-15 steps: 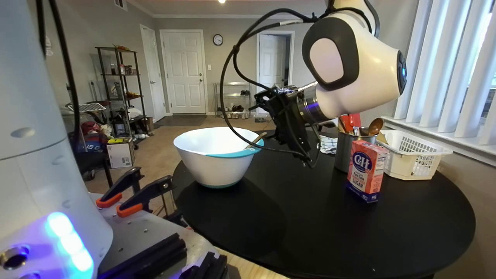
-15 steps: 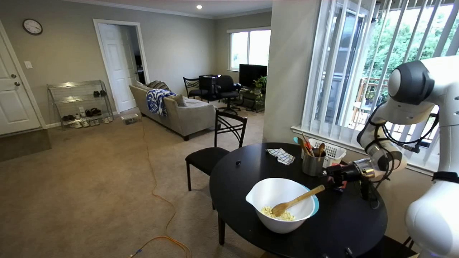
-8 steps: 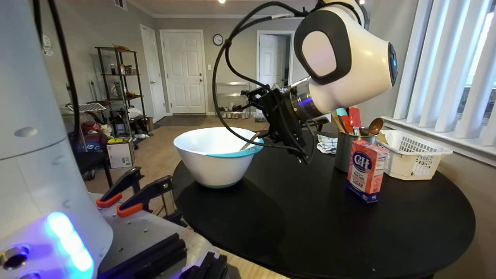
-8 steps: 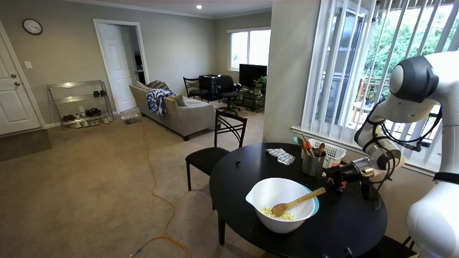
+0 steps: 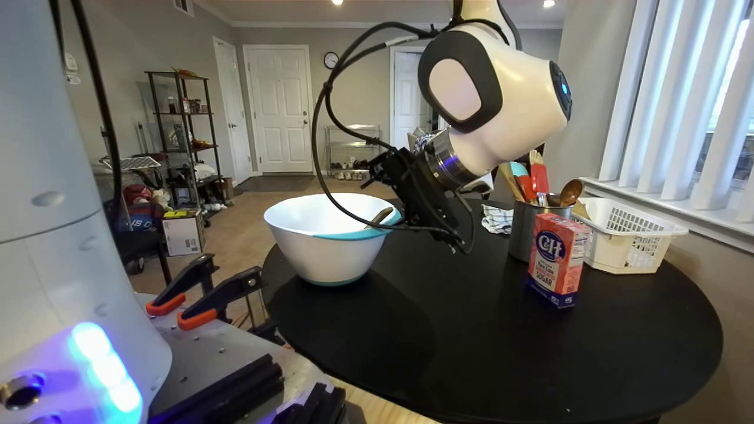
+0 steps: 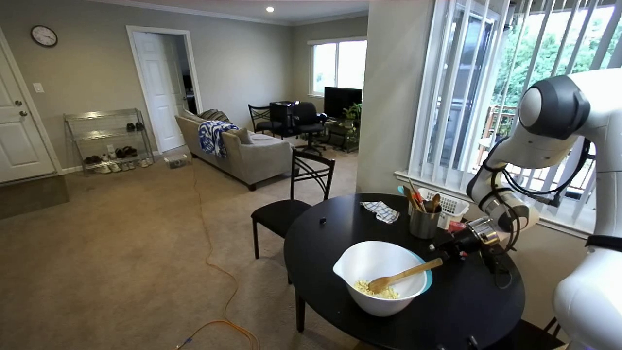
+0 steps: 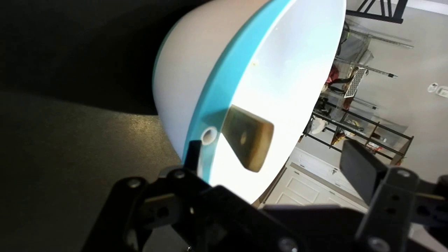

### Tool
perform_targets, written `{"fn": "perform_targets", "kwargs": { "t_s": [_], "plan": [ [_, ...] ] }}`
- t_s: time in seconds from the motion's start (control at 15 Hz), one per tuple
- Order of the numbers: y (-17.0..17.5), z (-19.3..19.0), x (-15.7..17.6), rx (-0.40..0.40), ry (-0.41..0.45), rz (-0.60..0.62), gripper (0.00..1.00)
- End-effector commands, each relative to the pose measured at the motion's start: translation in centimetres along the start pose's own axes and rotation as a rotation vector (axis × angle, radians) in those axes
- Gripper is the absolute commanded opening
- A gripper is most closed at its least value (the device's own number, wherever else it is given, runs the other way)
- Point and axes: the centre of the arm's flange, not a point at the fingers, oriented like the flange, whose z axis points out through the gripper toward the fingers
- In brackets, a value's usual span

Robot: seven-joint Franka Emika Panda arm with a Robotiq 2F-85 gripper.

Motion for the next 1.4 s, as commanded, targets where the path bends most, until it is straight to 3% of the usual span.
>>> {"fn": "perform_targets", "kwargs": {
  "t_s": [0.0,0.47,0.93,1.33],
  "plan": [
    [-0.3,-0.3,-0.6,-0.059,0.01,0.013,1.0],
    [0.1,-2.9,-3.0,-0.078,0.063,0.134,1.0],
    [-1.8,-1.9,-4.6,-0.046,0.134,0.213,1.0],
    [-3.5,-0.9,-4.7,-0.04,0.135,0.211,1.0]
  ]
}}
